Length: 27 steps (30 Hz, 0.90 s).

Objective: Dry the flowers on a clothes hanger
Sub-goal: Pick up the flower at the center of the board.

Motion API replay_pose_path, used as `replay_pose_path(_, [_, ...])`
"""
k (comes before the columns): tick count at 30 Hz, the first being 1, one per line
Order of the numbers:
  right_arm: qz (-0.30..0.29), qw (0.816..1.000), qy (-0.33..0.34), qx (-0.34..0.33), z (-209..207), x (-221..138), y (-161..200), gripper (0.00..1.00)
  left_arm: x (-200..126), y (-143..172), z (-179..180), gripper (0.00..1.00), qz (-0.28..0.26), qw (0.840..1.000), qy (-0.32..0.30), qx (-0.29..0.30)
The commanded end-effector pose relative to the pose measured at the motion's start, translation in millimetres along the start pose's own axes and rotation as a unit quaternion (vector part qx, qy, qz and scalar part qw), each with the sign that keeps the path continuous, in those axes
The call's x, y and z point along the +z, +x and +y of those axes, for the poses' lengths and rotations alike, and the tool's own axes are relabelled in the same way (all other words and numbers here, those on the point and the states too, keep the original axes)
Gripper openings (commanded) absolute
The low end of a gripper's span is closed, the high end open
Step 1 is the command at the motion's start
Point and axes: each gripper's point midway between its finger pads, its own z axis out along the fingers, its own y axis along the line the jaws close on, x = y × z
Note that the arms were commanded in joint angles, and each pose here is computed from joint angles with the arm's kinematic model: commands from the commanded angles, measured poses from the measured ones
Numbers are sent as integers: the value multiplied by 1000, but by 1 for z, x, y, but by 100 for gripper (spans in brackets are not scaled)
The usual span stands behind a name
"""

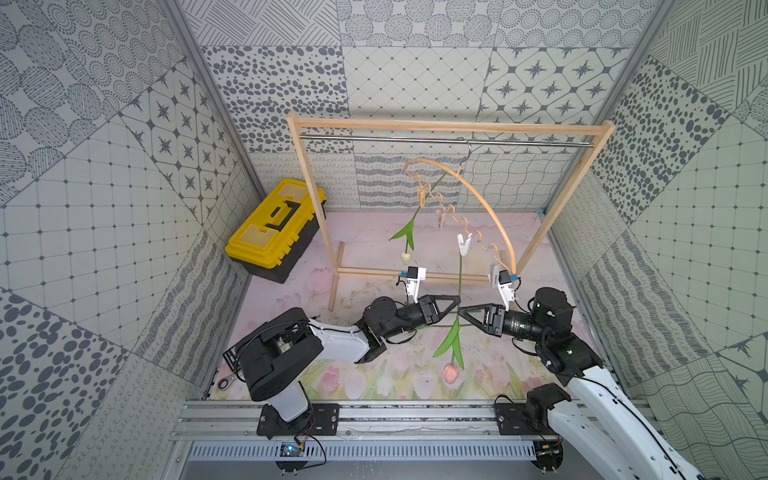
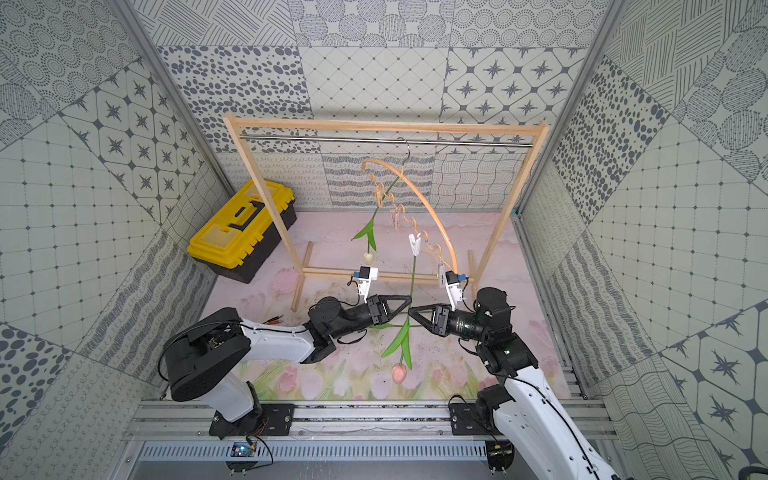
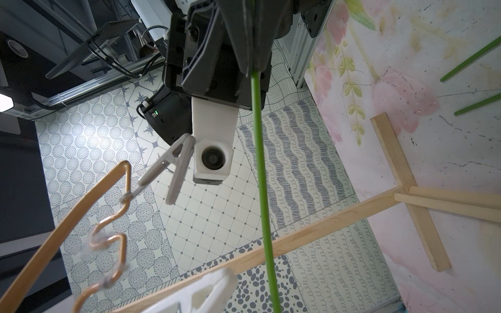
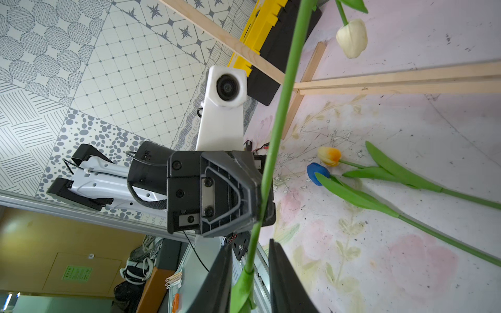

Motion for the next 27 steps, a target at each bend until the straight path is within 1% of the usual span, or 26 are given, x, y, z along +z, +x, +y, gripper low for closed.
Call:
replay_pose_path(1, [-4, 999, -31, -34, 22, 1, -10, 26, 1, -5, -24, 0, -5, 999, 45, 25])
replay_pose_path(7, [6, 999, -21, -35, 17, 7, -7, 18, 0, -5, -24, 0, -6, 999, 47, 24])
replay_pose_path(13, [-2, 999, -10, -33, 12, 8, -9, 16, 0, -5, -26, 0, -5, 998, 51, 25])
replay_pose_path(19, [-12, 999, 12, -28, 3, 9, -13, 20, 0, -2, -26, 0, 2, 998, 52, 23])
replay_pose_path(22, [-15, 999, 19, -29, 0, 9, -13, 20, -1, -2, -26, 0, 4, 998, 53, 24])
replay_pose_path(23, [-23, 999, 14, -40, 10, 7, -21, 20, 0, -1, -26, 0, 5, 998, 53, 25])
replay_pose_path(27, [-26, 998, 25, -47, 10, 4, -23, 17, 0, 0, -28, 0, 9, 998, 54, 29])
